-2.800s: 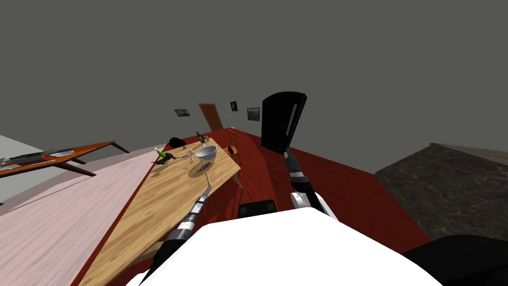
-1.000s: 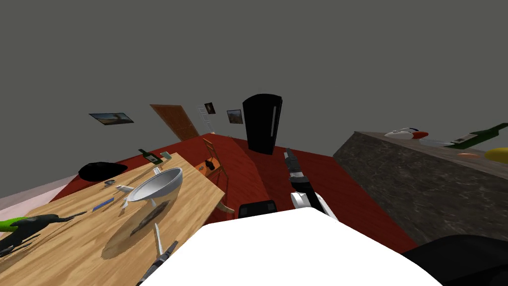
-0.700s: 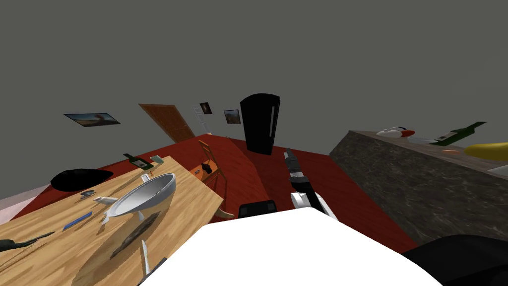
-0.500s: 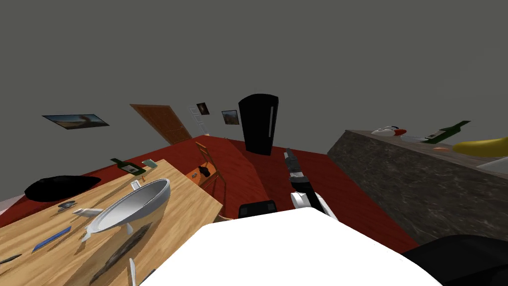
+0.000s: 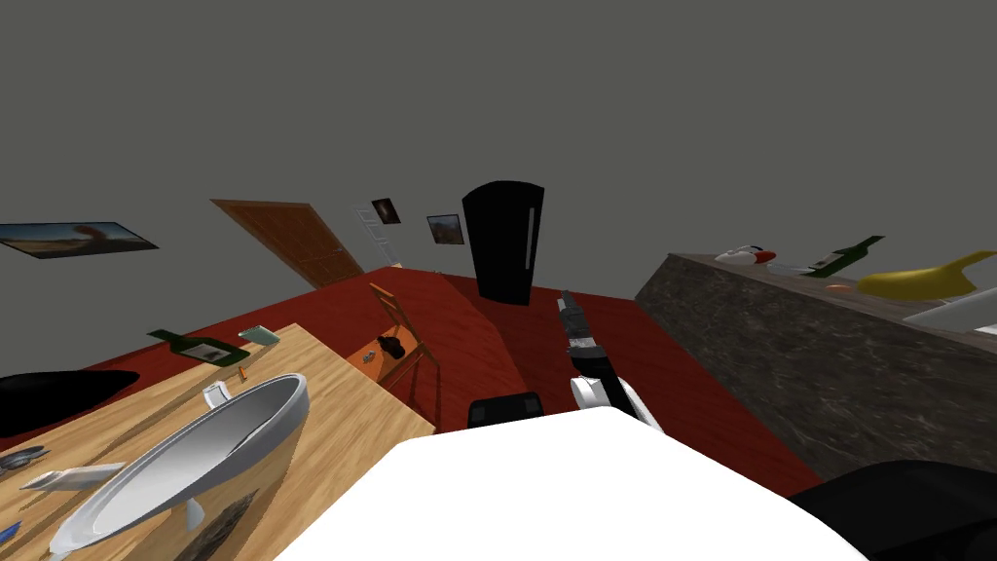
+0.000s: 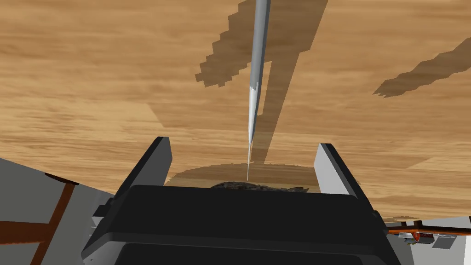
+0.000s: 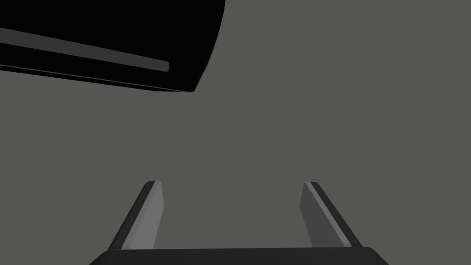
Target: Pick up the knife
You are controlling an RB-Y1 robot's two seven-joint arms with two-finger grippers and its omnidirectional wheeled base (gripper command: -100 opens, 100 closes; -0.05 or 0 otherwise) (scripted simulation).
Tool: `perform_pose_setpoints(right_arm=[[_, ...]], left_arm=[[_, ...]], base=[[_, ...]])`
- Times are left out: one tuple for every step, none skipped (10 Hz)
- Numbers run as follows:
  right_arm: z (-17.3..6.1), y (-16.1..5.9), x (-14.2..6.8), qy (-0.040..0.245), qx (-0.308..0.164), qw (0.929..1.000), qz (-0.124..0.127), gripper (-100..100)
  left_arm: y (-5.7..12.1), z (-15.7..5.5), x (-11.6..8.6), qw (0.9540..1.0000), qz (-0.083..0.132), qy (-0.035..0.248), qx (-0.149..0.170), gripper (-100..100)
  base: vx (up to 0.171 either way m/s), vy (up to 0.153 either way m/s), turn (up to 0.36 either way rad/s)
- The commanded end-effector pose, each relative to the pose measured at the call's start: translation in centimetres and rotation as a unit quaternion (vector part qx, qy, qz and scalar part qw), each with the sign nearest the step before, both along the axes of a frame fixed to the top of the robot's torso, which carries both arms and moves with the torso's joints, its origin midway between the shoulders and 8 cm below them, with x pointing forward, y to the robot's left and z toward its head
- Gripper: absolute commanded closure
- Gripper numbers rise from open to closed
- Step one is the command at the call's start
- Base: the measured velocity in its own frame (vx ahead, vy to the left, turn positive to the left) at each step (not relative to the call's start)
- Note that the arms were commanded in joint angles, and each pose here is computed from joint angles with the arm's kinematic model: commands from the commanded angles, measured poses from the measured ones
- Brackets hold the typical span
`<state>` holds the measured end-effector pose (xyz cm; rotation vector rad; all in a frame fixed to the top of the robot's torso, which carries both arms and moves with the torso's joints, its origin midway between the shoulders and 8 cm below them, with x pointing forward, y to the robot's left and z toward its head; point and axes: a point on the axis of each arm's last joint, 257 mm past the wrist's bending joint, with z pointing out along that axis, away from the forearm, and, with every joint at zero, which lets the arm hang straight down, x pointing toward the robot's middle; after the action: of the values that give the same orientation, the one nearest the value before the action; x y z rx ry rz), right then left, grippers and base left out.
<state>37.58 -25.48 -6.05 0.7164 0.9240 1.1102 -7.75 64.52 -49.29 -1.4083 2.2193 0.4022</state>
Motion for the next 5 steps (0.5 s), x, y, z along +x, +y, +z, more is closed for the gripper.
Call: perform_pose_setpoints(right_arm=[[0.0, 0.0, 0.0, 0.000, 0.000, 1.0000, 0.000, 0], [0.0, 0.0, 0.0, 0.000, 0.000, 1.0000, 0.000, 0], [0.0, 0.0, 0.0, 0.000, 0.000, 1.0000, 0.000, 0], [0.0, 0.0, 0.0, 0.000, 0.000, 1.0000, 0.000, 0], [0.0, 0.0, 0.0, 0.000, 0.000, 1.0000, 0.000, 0]], left_arm=[[0.0, 0.0, 0.0, 1.0000, 0.000, 0.000, 0.000, -100], [0.1, 0.0, -0.1, 1.0000, 0.001, 0.002, 0.001, 0], [-0.1, -0.8, 0.2, 1.0000, 0.004, 0.001, 0.001, -100], [-0.2, -1.0, 0.2, 1.0000, 0.005, 0.001, 0.001, -100], [-0.3, -1.5, 0.4, 1.0000, 0.007, 0.001, 0.000, -100]], base=[[0.027, 0.027, -0.014], [0.006, 0.005, 0.000], [-0.010, 0.030, -0.039], [-0.027, 0.043, -0.049], [-0.026, 0.046, -0.028]])
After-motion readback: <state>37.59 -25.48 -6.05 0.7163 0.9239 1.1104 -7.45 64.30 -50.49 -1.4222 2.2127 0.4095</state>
